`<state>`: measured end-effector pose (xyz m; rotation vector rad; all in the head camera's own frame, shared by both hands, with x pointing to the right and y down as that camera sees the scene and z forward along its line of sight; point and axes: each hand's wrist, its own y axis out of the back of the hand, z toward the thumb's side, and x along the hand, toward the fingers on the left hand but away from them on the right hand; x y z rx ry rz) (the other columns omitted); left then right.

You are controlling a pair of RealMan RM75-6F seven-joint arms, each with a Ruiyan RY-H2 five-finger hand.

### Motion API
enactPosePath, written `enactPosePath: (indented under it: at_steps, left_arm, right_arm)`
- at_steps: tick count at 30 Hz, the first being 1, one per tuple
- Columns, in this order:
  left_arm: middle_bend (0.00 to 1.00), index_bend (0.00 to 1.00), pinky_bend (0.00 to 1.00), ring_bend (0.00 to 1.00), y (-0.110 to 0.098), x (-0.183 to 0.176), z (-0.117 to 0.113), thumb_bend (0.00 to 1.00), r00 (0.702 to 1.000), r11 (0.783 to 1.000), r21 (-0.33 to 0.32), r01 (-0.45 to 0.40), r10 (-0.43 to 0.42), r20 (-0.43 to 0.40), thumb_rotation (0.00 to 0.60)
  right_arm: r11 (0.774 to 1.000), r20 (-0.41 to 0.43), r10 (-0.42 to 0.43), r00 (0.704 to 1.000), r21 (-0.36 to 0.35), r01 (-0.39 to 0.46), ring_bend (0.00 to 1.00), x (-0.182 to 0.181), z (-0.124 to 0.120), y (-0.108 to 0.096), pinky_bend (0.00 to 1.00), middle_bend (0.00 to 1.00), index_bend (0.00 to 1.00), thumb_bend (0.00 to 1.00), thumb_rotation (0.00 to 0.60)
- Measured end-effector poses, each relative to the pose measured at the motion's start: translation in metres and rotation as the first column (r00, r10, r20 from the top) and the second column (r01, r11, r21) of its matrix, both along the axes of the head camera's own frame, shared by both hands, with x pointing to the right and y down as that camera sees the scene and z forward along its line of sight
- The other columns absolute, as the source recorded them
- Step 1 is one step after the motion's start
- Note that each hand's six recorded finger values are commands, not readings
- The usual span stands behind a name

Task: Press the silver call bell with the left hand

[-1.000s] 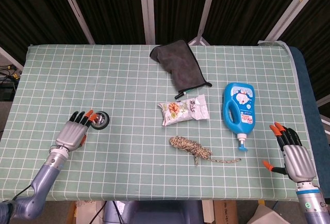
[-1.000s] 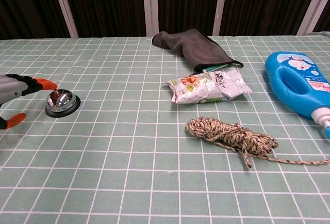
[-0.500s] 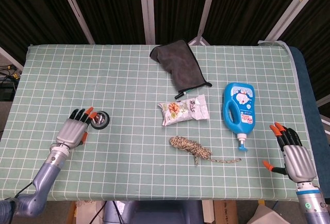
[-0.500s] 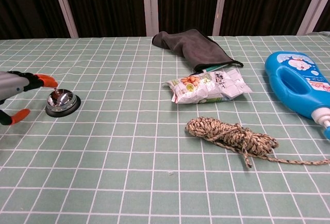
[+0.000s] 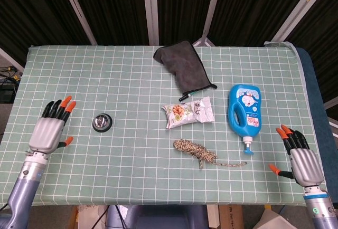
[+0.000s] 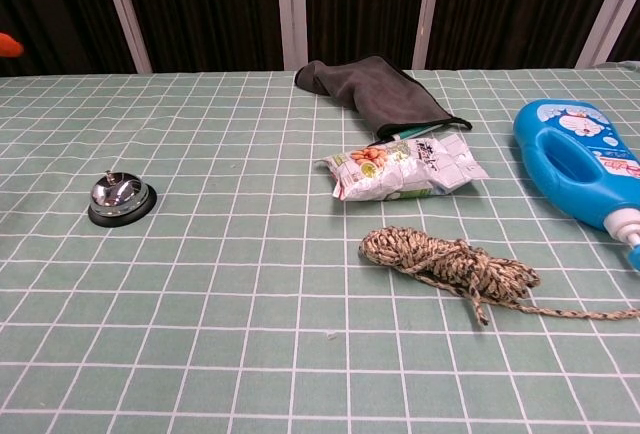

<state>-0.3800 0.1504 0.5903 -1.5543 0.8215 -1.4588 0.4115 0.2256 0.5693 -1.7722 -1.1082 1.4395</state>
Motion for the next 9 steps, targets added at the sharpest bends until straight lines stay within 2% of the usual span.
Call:
enactPosePath:
  at_steps: [5, 9]
  left_arm:
    - [0.0, 0.0, 0.0, 0.0, 0.041, -0.041, -0.024, 0.17, 0.994, 0.994, 0.036, 0.104, -0.105, 0.035, 0.6]
    - [0.0, 0.0, 0.0, 0.0, 0.076, -0.071, -0.034, 0.17, 0.984, 0.986, 0.018, 0.167, -0.168, 0.065, 0.6]
  right_arm:
    - [1.0, -0.009, -0.012, 1.0, 0.01, 0.012, 0.0, -0.002, 0.0, 0.0, 0.0, 0.0, 0.0, 0.22, 0.6]
    - [1.0, -0.011, -0.014, 1.0, 0.01, 0.014, 0.0, -0.002, 0.0, 0.0, 0.0, 0.0, 0.0, 0.22, 0.6]
